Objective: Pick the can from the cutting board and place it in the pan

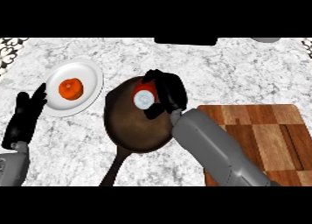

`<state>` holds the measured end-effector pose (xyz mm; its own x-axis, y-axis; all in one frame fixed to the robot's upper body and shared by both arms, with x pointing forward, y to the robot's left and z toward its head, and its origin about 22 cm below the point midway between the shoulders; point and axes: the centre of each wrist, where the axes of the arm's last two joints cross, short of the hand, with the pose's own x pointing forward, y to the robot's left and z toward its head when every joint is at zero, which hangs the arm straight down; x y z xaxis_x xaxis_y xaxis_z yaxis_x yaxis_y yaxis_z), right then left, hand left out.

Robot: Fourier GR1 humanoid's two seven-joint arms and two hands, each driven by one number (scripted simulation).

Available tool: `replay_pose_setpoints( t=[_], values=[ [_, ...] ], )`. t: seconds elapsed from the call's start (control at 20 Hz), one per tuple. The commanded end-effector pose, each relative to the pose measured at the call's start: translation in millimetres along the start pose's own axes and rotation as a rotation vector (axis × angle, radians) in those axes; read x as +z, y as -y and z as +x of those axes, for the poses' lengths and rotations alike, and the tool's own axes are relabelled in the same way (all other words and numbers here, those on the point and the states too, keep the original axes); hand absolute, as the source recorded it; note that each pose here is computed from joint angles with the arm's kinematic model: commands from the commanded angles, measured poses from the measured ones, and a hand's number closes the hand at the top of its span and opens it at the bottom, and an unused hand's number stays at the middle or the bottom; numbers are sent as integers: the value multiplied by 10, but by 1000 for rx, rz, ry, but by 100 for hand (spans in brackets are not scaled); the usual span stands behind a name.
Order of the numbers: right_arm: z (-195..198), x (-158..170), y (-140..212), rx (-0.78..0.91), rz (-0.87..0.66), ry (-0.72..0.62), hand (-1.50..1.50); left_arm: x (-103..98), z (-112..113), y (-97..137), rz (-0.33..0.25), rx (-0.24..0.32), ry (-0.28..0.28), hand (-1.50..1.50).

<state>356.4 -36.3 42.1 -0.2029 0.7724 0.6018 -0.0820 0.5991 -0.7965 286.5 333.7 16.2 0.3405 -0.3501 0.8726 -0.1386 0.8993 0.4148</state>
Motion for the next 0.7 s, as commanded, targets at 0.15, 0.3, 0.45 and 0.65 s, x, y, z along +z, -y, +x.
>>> replay_pose_setpoints(
  t=[0.15,0.3,0.45,0.65],
  values=[
    [-165,2,-175,-157,40,-74,150,-33,48,69,-36,-10,28,0],
    [-237,-8,-208,-198,76,-89,-150,-17,60,80,-56,-4,48,0],
    [-234,20,-262,-219,96,-78,-150,-58,178,250,-67,-10,57,0],
    [-253,-20,-242,-269,37,-53,-150,-80,197,274,-63,-14,62,0]
  ],
)
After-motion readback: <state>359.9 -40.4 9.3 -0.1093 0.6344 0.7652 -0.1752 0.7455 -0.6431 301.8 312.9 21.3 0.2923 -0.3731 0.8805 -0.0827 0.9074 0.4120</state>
